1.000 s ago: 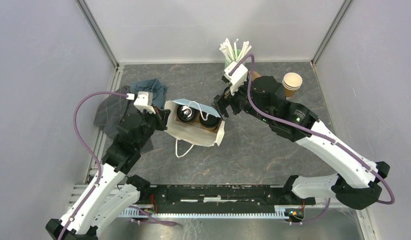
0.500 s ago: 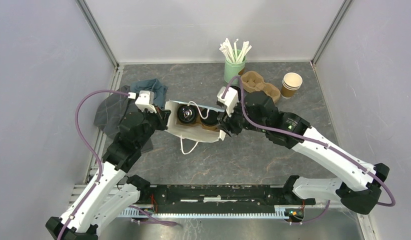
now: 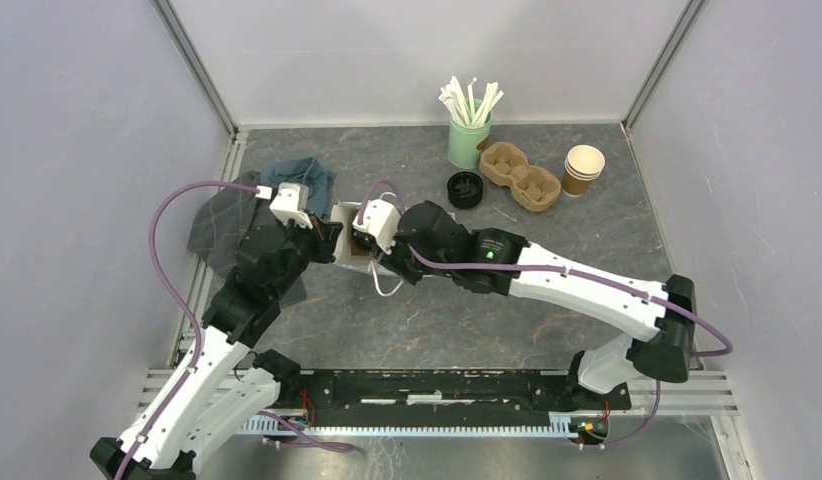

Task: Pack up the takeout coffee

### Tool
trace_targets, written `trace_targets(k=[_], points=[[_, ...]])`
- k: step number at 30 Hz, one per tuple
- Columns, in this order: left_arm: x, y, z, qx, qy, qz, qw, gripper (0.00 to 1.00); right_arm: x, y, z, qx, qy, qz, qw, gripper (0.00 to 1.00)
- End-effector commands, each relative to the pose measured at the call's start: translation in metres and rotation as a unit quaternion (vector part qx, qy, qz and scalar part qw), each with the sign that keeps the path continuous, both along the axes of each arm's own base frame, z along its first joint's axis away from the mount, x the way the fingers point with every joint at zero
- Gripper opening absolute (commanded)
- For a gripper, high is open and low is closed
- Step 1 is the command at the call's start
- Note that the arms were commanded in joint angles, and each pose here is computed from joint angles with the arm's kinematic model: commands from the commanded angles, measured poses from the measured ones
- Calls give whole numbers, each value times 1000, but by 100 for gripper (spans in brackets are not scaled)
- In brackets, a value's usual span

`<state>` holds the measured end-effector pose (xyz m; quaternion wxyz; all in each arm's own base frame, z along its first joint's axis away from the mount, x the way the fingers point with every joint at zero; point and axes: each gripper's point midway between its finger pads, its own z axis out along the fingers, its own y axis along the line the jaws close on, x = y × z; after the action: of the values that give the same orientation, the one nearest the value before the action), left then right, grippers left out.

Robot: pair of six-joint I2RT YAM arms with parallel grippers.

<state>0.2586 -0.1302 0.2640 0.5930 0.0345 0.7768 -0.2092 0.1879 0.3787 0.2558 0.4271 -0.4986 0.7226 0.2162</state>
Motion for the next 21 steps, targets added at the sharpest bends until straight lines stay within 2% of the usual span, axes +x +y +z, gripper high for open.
trace_targets(k=[1,5,15,18,21], points=[[-4,0,22,-1,-50,-13,999,2,28,1,34,34,-33,-91,995,27],[-6,2,17,6,-61,-17,998,2,26,-1,27,24,-36,-81,996,26],[-11,5,7,15,-85,-22,996,2,51,-5,18,-89,-118,-57,987,27],[-12,4,0,11,-85,-23,996,2,52,-2,36,-85,-110,-66,988,27],[-12,5,-5,9,-84,-21,996,2,39,-3,42,-62,-103,-36,992,27]])
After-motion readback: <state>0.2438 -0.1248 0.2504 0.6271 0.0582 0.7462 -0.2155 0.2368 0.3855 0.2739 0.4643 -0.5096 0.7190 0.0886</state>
